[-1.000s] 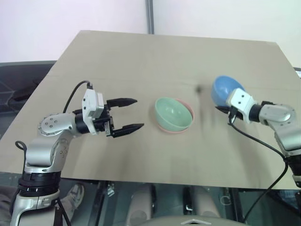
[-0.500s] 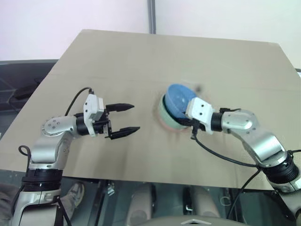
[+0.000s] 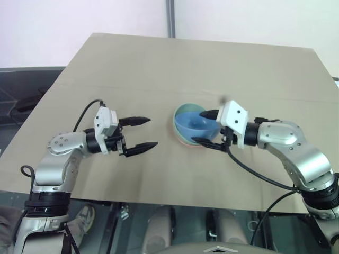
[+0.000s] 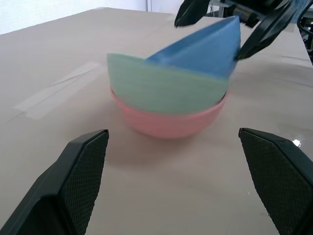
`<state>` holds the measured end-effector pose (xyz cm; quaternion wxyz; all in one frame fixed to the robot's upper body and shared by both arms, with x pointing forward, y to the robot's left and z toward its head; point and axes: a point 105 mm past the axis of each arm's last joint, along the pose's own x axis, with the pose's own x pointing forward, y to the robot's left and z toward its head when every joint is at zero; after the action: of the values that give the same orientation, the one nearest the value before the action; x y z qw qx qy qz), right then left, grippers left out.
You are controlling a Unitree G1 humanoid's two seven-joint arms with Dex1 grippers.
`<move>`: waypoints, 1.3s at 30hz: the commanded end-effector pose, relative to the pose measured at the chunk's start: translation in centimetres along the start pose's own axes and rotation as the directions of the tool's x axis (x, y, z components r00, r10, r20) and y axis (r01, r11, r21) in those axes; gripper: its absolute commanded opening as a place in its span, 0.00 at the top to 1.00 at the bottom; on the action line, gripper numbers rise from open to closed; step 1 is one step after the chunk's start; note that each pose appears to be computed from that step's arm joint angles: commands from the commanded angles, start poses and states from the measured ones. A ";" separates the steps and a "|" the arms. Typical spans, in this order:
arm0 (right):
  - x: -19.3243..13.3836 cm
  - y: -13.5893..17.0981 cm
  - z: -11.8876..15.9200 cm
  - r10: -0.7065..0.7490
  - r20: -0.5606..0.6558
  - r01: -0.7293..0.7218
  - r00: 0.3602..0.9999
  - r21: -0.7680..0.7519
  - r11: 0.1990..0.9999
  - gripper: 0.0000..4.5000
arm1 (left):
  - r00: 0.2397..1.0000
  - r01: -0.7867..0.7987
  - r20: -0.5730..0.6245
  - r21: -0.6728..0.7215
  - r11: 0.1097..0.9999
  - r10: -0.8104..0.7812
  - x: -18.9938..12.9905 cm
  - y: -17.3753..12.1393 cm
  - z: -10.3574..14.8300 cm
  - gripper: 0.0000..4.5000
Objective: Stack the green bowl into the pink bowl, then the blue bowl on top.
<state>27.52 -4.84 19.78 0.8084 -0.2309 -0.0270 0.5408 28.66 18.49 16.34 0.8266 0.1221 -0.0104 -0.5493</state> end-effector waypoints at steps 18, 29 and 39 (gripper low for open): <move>3.7 -4.3 2.7 -0.291 0.180 0.280 0.940 0.084 0.956 0.12 | 0.998 0.003 0.065 -0.021 1.000 -0.002 1.1 -0.1 1.0 0.00; 9.2 -3.5 -0.2 -0.247 0.129 0.226 0.961 0.153 0.962 0.12 | 0.998 -0.027 0.061 -0.045 0.999 0.029 0.6 -0.7 0.7 0.00; 8.2 -4.1 -0.8 -0.267 0.112 0.260 0.957 0.073 0.963 0.12 | 0.996 -0.054 0.071 -0.061 0.997 0.058 0.7 -1.3 0.5 0.00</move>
<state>35.38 1.00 17.56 0.8813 -0.1710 -0.0589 0.4366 28.02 17.47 15.28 0.8456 0.0731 -0.0031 -0.5287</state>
